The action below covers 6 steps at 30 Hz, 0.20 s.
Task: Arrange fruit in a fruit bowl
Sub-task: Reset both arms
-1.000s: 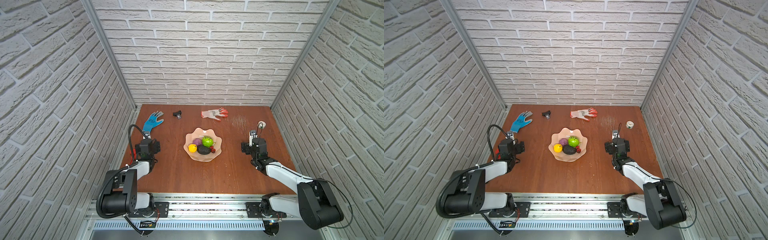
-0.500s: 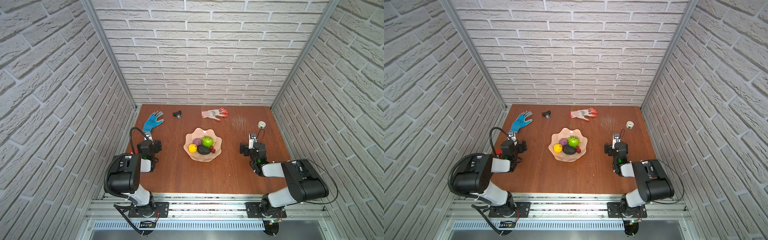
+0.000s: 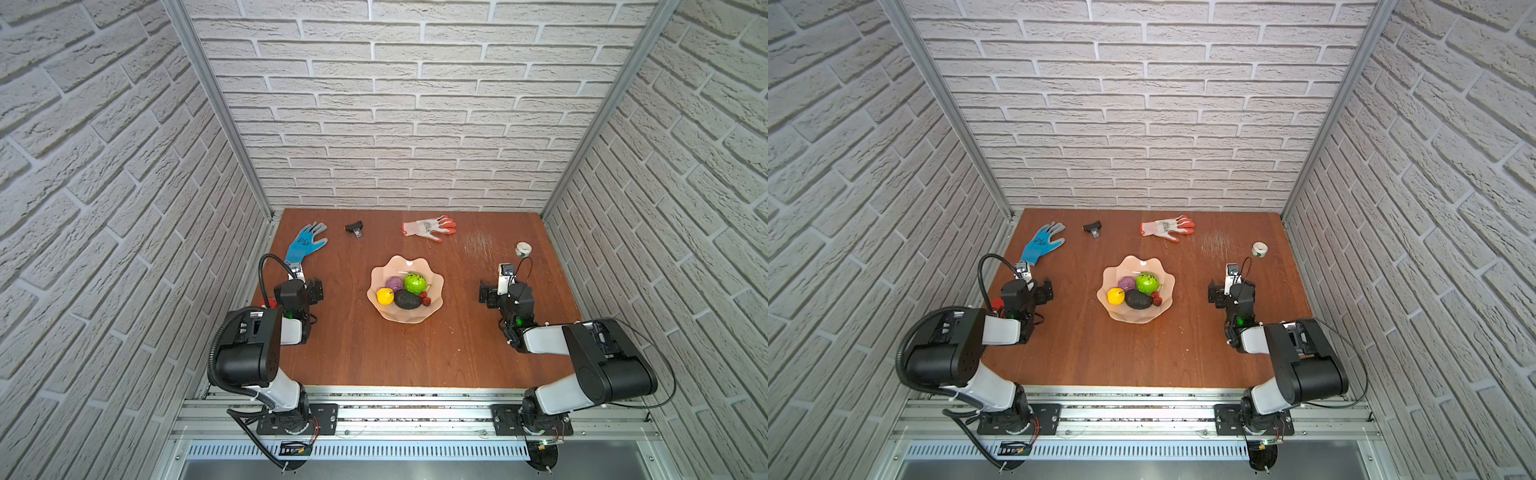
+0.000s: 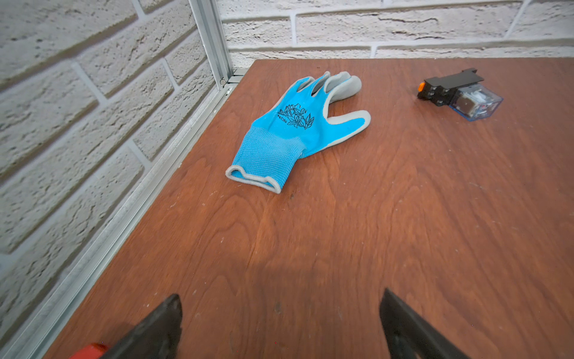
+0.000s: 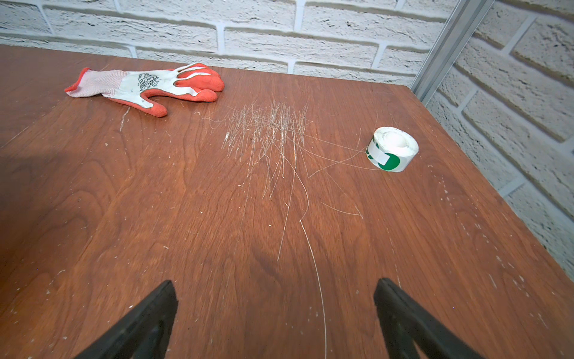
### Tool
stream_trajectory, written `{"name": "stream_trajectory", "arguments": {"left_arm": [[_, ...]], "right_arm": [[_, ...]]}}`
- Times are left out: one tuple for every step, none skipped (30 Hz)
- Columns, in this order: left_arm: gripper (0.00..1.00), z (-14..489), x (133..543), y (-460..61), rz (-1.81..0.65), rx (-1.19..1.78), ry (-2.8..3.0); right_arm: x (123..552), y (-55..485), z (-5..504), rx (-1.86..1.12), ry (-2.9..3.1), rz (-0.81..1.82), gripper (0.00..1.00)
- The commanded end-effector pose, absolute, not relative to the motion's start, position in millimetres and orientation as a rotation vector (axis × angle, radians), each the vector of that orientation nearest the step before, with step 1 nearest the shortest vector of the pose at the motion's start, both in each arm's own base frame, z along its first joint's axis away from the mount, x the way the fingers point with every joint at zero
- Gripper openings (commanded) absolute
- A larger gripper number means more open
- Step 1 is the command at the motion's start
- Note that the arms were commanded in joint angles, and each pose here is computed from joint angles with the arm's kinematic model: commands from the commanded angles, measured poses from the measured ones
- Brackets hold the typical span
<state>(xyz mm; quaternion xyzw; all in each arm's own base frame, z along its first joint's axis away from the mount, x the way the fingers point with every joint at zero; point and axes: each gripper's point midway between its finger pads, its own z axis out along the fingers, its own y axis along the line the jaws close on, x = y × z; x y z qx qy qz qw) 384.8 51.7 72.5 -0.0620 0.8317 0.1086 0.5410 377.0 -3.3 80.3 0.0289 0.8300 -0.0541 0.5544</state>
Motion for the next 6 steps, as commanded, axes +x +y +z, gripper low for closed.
{"name": "stream_trajectory", "arguments": {"left_arm": [[0.98, 90.1, 392.7, 52.5, 0.243, -0.162, 1.903], [0.98, 89.7, 392.7, 52.5, 0.243, -0.162, 1.905], [0.98, 89.9, 392.6, 52.5, 0.242, -0.162, 1.904], [0.98, 89.4, 392.4, 52.3, 0.243, -0.161, 1.906], [0.98, 89.5, 392.4, 52.5, 0.243, -0.161, 1.905], [0.98, 90.5, 391.9, 52.3, 0.242, -0.161, 1.900]], "right_arm": [[381.7, -3.0, 98.0, 0.085, 1.891, -0.106, 1.00], [381.7, -3.0, 97.7, 0.083, 1.892, -0.107, 1.00], [381.9, -3.1, 98.3, 0.084, 1.891, -0.107, 1.00], [381.9, -3.1, 98.3, 0.084, 1.890, -0.107, 1.00], [381.8, -3.0, 98.1, 0.085, 1.891, -0.106, 1.00], [381.9, -3.2, 98.4, 0.085, 1.890, -0.107, 1.00]]}}
